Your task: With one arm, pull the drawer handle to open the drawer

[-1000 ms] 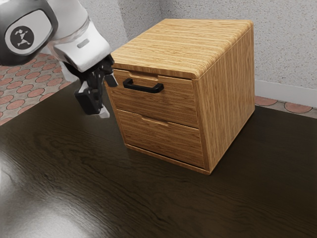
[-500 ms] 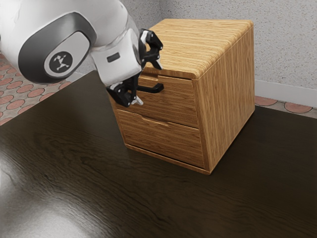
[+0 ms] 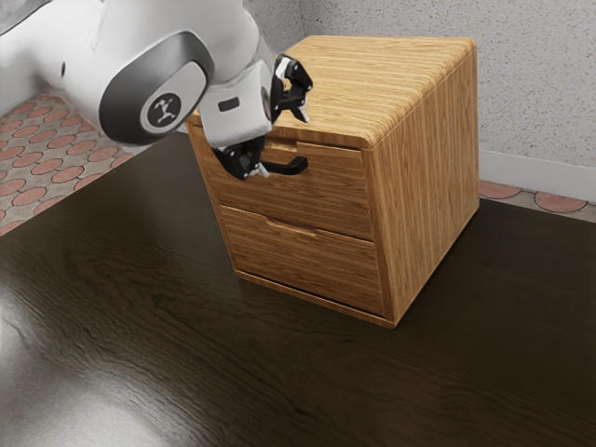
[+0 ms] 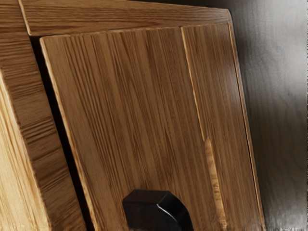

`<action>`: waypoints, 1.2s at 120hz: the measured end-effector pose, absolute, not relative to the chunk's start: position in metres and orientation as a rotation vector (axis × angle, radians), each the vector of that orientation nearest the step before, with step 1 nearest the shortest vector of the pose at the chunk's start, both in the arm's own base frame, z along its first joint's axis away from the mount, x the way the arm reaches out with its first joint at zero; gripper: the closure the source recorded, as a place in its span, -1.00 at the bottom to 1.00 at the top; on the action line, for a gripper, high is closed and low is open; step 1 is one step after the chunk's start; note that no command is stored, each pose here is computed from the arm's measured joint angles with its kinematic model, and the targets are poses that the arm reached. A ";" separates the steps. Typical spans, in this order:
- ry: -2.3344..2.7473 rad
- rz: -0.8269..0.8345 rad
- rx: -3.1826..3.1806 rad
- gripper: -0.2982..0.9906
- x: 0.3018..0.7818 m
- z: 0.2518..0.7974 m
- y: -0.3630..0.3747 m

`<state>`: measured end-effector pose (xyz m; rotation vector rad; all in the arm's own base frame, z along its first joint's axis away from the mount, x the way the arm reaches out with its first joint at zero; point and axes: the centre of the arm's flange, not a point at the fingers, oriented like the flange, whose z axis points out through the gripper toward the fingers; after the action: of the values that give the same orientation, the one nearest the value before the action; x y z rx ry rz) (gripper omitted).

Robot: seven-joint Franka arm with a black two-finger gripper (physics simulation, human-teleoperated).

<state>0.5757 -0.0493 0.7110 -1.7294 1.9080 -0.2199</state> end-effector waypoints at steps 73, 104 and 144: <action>1.986 -0.084 -1.730 -0.51 0.572 0.697 -0.028; 1.992 -0.059 -1.740 -0.51 0.576 0.690 -0.017; 1.995 -0.024 -1.771 -0.51 0.586 0.673 0.000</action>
<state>0.5857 0.0004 0.6726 -1.7710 1.9953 -0.0242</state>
